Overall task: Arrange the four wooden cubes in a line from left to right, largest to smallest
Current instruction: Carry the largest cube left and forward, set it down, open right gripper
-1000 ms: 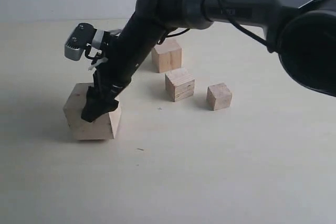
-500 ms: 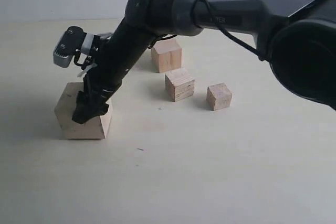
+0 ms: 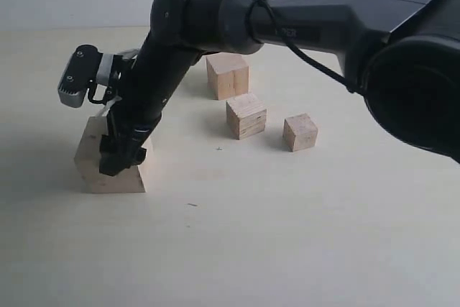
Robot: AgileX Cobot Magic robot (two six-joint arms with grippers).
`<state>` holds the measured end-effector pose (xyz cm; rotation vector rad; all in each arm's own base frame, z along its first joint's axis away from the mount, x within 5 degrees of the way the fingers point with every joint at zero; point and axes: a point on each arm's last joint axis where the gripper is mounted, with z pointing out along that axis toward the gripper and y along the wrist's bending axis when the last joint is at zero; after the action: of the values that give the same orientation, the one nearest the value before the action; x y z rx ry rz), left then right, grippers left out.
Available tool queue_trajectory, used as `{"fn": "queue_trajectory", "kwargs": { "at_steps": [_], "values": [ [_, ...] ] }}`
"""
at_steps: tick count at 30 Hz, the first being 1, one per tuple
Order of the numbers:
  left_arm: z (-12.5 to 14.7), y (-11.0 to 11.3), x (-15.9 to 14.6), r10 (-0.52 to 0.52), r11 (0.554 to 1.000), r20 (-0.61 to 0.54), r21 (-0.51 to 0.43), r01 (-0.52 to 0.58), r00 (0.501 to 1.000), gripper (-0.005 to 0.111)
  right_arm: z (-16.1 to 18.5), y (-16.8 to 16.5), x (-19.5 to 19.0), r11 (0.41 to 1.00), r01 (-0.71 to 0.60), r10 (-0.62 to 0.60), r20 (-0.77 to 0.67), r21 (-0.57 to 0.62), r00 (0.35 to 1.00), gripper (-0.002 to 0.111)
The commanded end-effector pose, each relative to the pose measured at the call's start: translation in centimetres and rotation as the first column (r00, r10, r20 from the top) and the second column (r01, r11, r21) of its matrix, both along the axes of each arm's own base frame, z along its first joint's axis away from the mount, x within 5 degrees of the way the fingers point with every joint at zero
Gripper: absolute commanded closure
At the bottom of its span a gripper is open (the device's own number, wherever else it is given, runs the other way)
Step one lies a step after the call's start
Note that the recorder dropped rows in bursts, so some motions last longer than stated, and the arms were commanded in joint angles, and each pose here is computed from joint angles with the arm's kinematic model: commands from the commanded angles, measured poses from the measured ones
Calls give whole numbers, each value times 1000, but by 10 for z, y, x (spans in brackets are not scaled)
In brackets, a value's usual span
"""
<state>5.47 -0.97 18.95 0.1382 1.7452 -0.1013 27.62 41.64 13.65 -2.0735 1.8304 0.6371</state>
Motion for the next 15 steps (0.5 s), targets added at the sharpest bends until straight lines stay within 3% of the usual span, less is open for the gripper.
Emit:
{"fn": "queue_trajectory", "kwargs": {
  "at_steps": [1, 8, 11, 13, 15],
  "values": [
    [0, 0, 0, 2, 1000, 8, -12, -2, 1000, 107, -19, -18, -4, 976, -42, 35, -34, -213, 999, 33],
    [0, 0, 0, 2, 1000, 8, -12, -2, 1000, 107, -17, -16, 0, 978, 36, -38, -8, -206, 999, 30],
    [0, 0, 0, 2, 1000, 8, -12, -2, 1000, 107, -14, -16, 0, 979, 55, -57, -4, -197, 998, 18],
    [0, 0, 0, 2, 1000, 8, -12, -2, 1000, 107, -1, -16, 0, 980, 89, -91, -3, -179, 996, 3],
    [0, 0, 0, 2, 1000, 8, -12, -2, 1000, 107, 27, -17, -1, 986, 100, -98, 25, -133, 995, 3]
  ]
}}
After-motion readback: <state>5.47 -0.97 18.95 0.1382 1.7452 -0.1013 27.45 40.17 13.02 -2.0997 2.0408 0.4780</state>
